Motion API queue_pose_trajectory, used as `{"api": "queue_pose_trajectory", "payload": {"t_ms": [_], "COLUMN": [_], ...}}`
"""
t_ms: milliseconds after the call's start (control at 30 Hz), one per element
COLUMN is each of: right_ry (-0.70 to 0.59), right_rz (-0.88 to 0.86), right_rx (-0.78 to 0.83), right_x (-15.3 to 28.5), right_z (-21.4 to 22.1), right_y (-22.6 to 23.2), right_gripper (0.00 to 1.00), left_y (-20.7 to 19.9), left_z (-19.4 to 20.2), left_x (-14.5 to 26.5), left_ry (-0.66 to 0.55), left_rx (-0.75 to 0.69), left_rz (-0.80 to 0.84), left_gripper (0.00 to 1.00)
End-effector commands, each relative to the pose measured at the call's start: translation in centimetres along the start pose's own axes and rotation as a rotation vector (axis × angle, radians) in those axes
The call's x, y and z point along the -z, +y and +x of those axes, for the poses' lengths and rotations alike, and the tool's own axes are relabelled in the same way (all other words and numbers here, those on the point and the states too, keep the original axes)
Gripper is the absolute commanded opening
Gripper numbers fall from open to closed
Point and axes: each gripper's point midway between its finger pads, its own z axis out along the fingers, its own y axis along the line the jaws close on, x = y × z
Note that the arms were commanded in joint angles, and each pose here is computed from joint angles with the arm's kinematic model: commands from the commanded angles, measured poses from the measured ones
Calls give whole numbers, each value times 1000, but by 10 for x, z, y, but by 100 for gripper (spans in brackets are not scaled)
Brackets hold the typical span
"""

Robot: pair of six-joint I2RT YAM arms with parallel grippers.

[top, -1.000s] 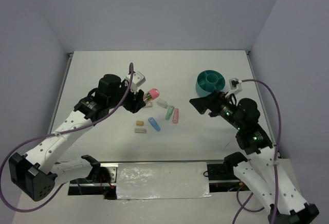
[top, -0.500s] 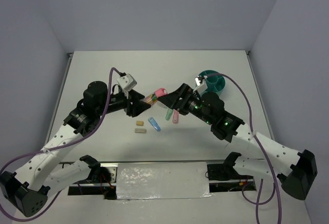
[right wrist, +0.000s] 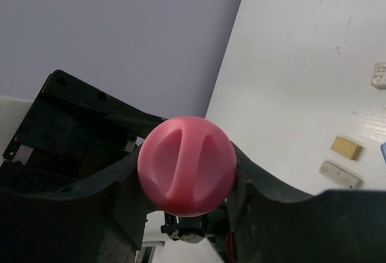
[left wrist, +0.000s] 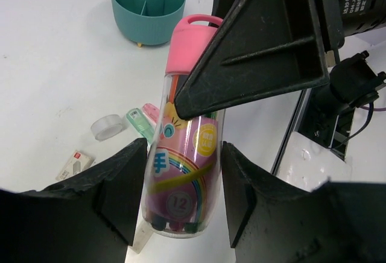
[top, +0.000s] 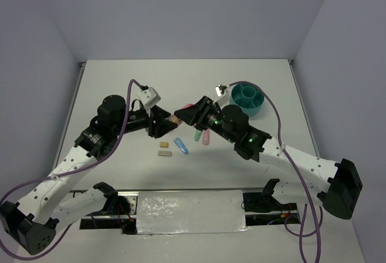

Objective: Sort the stationery into containers
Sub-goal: Place the stationery in the storage box.

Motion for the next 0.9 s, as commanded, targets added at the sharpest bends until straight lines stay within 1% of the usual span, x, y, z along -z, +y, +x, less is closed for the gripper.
{"api": "queue_pose_trajectory", "payload": {"t_ms": [0, 67, 133, 167, 200, 233, 267, 300, 333, 367, 400, 433, 467, 500, 533, 567, 600, 633, 667, 700, 767, 800, 867], "right_ry": [-72, -64, -81, -104, -134, -187, -211, -278, -338, -357, -440, -458, -461, -476, -519, -544, -562, -596, -604, -582, -591, -541, -534], "right_rz": [-93, -88, -80, -50, -20, 16, 83, 159, 222, 290, 359, 413, 453, 491, 554, 621, 664, 714, 745, 779, 804, 802, 836], "right_rx": [49, 64, 118, 145, 210, 242, 277, 304, 363, 389, 401, 438, 449, 458, 478, 486, 494, 511, 513, 512, 522, 512, 487], "right_x": [-5, -6, -5, -5, -4, 0, 3, 8, 16, 23, 35, 43, 49, 55, 70, 76, 82, 93, 96, 92, 97, 87, 92], "right_z": [-18, -18, -23, -32, -42, -59, -72, -101, -126, -140, -176, -192, -204, -216, -242, -254, -265, -285, -293, -298, -319, -319, -332], "right_y": [30, 31, 29, 22, 15, 9, -6, -24, -35, -49, -65, -75, -85, -93, -100, -112, -118, -123, -129, -144, -153, -169, -182], "right_gripper": [30, 1, 0, 0, 0, 0, 0, 0, 0, 0, 0, 0, 0, 0, 0, 0, 0, 0, 0, 0, 0, 0, 0], "left_y": [-8, -4, 8, 12, 17, 29, 35, 42, 58, 69, 80, 88, 103, 111, 117, 122, 129, 137, 143, 148, 157, 158, 161], "left_z": [-16, -14, -12, -9, -7, -7, -5, 1, 4, 7, 14, 18, 21, 26, 34, 33, 42, 46, 48, 49, 47, 46, 44], "left_x": [3, 3, 3, 3, 4, 5, 8, 10, 15, 19, 23, 27, 35, 35, 38, 40, 39, 45, 46, 50, 57, 61, 65], "left_ry": [-57, -46, -35, -19, -11, -2, 10, 44, 58, 72, 100, 112, 122, 149, 184, 192, 227, 248, 255, 252, 228, 219, 207], "left_rx": [-47, -39, -29, -16, -14, -7, -9, -3, -6, -2, 16, 29, 45, 58, 75, 89, 108, 128, 149, 166, 189, 189, 187], "left_rz": [34, 9, -54, -83, -110, -177, -215, -257, -352, -414, -474, -518, -613, -643, -672, -695, -716, -752, -773, -791, -824, -831, -846], "left_gripper": [0, 0, 38, 91, 99, 99, 99, 99, 99, 99, 99, 99, 99, 99, 99, 99, 99, 99, 99, 99, 99, 99, 99]}}
